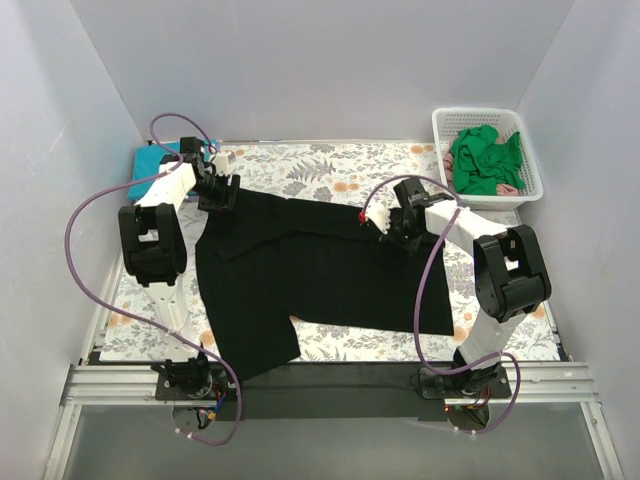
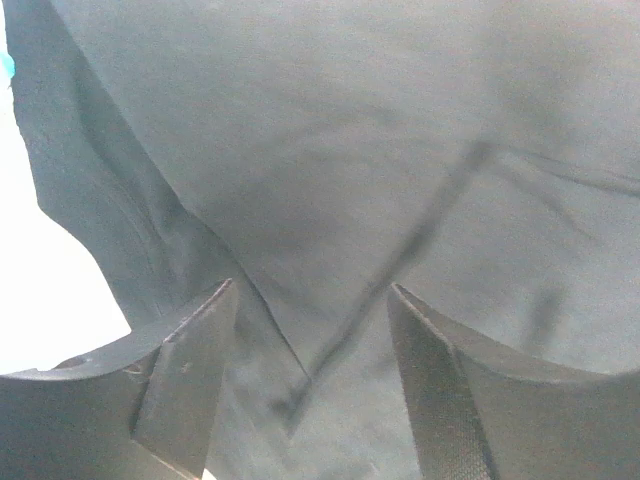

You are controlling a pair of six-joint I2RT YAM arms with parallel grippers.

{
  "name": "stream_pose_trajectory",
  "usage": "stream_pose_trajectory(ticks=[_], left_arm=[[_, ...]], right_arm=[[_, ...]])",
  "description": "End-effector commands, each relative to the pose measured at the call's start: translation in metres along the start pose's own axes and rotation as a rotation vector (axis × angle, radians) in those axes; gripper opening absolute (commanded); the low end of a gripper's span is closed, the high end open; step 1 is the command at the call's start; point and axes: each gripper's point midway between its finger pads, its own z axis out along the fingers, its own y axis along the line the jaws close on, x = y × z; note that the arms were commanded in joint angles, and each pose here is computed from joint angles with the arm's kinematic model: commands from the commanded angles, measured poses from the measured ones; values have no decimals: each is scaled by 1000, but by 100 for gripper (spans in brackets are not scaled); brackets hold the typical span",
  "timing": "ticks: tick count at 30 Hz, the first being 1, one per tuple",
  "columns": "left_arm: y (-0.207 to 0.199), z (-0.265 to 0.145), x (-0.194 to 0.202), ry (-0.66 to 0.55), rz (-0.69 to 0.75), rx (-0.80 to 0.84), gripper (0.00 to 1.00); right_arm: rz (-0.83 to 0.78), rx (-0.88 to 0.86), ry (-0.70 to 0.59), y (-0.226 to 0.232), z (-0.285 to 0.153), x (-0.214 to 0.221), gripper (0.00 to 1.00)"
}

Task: Fold and stack the t-shirts
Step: Fold the tshirt

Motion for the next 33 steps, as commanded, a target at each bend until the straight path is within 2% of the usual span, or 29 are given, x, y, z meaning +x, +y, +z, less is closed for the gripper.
stream_pose_trajectory(ticks=[1,4,8,12,13,15,16,17,20,24,26,29,30,33], left_arm=[[-40,-77,-32,-161,112,88,62],[-47,-88,-16,-152,104,111,63],[-52,-85,17,-106,72,153,63],[-51,-81,43,-92,39,161,64],[-50,-80,45,-89,30,159,64],[-48,-80,47,-95,13,162,64],[-47,-75,53,-81,1,160,64],[-46,-75,53,-85,-15,154,63],[-41,-68,59,-78,-49,149,57],[-41,-62,63,-71,-86,167,47],[-40,-59,63,-72,-97,166,47],[-40,-58,62,-78,-112,172,47],[-39,-59,61,-81,-121,175,47],[-41,-58,61,-81,-132,184,48]], right_arm=[[35,0,-155,-9,-41,-53,39],[36,0,-234,-14,-53,-92,44],[52,-46,-313,-10,-51,-146,45],[78,-119,-389,2,-43,-204,43],[77,-147,-386,9,-30,-217,43],[59,-144,-457,6,-41,-255,42],[74,-173,-445,15,-26,-265,41],[60,-157,-493,11,-35,-286,40],[74,-171,-531,22,-22,-319,37],[101,-171,-561,35,-1,-346,35],[123,-160,-585,38,10,-357,36],[170,-139,-601,37,27,-366,44],[192,-123,-624,33,29,-372,51],[203,-119,-632,32,49,-376,55]])
